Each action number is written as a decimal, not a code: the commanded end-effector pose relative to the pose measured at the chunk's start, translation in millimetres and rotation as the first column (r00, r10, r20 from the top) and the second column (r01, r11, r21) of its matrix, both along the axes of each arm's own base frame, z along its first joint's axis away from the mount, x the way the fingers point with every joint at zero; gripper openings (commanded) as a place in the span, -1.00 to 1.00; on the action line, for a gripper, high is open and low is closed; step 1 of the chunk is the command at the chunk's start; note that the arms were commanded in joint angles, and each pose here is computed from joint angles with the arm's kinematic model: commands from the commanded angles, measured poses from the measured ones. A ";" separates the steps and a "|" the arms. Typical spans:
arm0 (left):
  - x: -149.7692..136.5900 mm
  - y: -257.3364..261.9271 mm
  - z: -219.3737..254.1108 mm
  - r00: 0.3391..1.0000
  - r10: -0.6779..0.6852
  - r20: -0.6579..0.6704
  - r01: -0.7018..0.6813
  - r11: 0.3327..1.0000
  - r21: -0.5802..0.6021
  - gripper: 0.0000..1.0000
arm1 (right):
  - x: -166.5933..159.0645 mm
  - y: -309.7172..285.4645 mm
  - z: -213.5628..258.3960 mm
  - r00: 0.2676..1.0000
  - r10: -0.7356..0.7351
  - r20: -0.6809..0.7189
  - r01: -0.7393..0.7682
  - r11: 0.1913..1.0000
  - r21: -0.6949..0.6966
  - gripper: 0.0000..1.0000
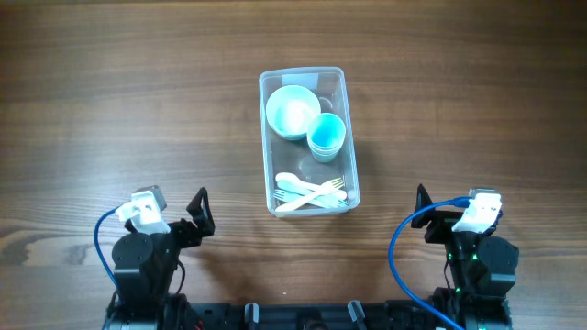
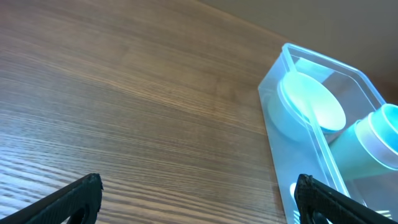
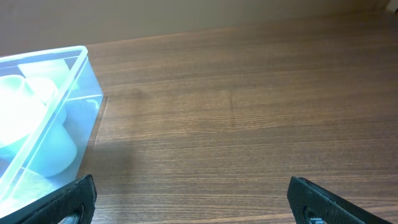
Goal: Pack container
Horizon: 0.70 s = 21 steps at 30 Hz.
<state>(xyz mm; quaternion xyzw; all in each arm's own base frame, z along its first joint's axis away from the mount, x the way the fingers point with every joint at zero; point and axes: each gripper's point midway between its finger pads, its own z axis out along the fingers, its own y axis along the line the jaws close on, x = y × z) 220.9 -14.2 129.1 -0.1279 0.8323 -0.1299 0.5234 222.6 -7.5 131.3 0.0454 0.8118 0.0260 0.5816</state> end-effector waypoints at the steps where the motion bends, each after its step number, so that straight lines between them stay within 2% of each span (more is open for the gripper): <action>1: -2.1 -13.5 -4.5 0.997 -0.072 0.036 0.072 0.997 -0.002 1.00 | -0.1 2.3 -1.5 1.000 0.010 0.001 -0.010 1.000 0.009 0.99; 4: -3.3 -18.1 -15.5 0.995 -0.093 0.037 0.093 0.996 -0.002 1.00 | -0.1 2.3 -1.5 1.000 0.009 0.001 -0.009 1.000 0.010 1.00; 21: -3.7 -23.0 -7.8 0.991 -0.115 0.075 0.115 0.993 -0.001 0.99 | -0.1 2.3 -1.5 1.000 0.010 0.001 -0.010 1.000 0.009 0.99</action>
